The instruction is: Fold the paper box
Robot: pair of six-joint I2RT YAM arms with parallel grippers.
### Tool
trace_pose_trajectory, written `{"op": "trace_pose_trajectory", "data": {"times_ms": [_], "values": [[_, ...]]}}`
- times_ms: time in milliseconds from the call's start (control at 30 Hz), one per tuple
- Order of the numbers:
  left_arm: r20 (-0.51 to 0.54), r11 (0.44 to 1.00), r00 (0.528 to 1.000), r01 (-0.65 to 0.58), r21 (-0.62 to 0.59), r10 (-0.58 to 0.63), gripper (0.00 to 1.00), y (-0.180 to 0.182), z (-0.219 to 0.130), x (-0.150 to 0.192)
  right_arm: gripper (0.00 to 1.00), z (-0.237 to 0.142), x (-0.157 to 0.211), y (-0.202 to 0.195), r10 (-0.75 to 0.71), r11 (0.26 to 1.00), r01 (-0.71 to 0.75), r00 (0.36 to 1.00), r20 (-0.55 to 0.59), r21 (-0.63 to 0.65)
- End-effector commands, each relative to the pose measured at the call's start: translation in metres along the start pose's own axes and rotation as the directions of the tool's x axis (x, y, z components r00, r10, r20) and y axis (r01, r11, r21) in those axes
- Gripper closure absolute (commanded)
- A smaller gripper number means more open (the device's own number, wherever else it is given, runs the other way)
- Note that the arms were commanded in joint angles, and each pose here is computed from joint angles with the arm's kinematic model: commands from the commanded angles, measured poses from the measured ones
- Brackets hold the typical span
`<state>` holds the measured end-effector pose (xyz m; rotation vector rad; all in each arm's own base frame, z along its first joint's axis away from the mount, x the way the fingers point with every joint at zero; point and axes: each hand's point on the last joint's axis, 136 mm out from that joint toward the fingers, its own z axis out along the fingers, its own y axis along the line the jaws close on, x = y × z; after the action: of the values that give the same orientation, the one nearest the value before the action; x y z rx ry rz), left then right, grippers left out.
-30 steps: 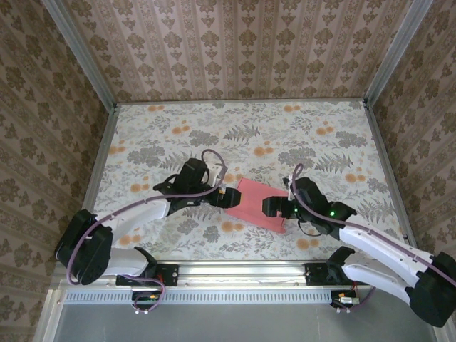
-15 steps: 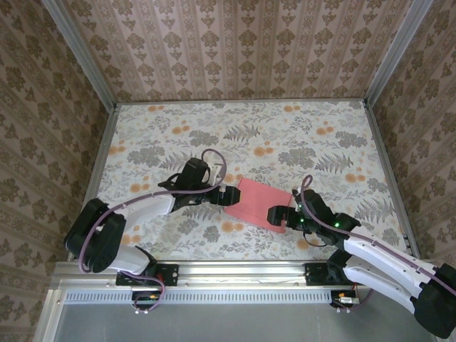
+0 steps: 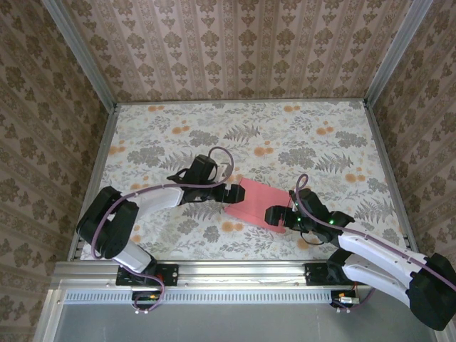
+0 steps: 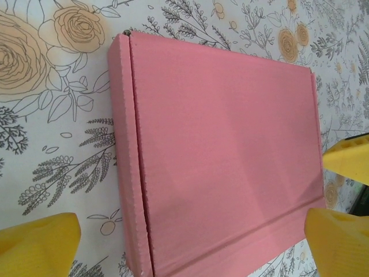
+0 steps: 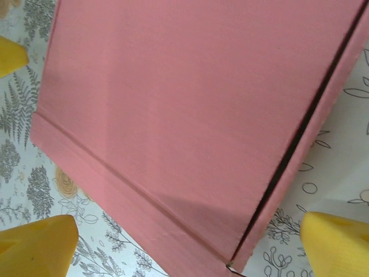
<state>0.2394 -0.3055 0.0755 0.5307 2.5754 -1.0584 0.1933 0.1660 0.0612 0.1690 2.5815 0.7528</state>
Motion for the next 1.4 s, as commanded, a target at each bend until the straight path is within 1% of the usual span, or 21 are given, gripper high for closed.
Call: {"op": "trace_pose_trajectory", "data": {"times_ms": [0,167,333,567,667,833,1067,1233,1367], "values": [[-0.035,0.999,0.999,-0.002,0.04,0.004,0.0,-0.009,0.007,0.0,0.0,0.002,-0.004,0.004,0.006,1.0,-0.006,1.0,-0.002,-0.02],[-0.077,0.999,0.997,0.02,0.044,-0.017,0.0,-0.01,0.016,0.006,0.0,0.004,-0.004,0.0,0.013,1.0,-0.013,1.0,0.002,0.001],[-0.11,0.997,0.994,0.022,0.076,-0.014,0.0,-0.021,0.019,0.011,0.0,0.006,-0.003,-0.005,0.022,1.0,-0.022,1.0,0.002,0.009],[-0.119,0.997,0.993,-0.006,0.08,0.015,0.0,-0.031,0.017,0.012,0.0,0.008,-0.004,-0.002,0.023,1.0,-0.022,1.0,0.008,-0.01],[-0.116,0.998,0.993,-0.022,0.062,0.029,0.0,-0.032,0.014,0.01,0.0,0.009,-0.005,-0.001,0.021,1.0,-0.021,1.0,0.006,-0.018],[-0.123,0.997,0.992,-0.018,0.071,0.027,0.0,-0.037,0.012,0.012,0.0,0.008,-0.011,0.006,0.013,0.999,-0.012,1.0,0.02,-0.041],[-0.102,0.994,0.995,0.001,0.105,0.01,0.0,-0.049,-0.005,0.005,0.01,-0.007,-0.028,0.02,0.0,0.998,0.004,0.998,0.061,-0.069],[-0.068,0.995,0.998,0.014,0.103,-0.007,0.0,-0.053,-0.023,-0.007,0.0,-0.016,-0.038,0.024,0.013,0.997,-0.007,0.997,0.079,-0.077],[-0.067,0.995,0.997,0.031,0.094,-0.025,0.0,-0.052,-0.03,-0.009,0.0,-0.026,-0.048,0.031,0.017,0.995,-0.007,0.995,0.101,-0.095]]}}
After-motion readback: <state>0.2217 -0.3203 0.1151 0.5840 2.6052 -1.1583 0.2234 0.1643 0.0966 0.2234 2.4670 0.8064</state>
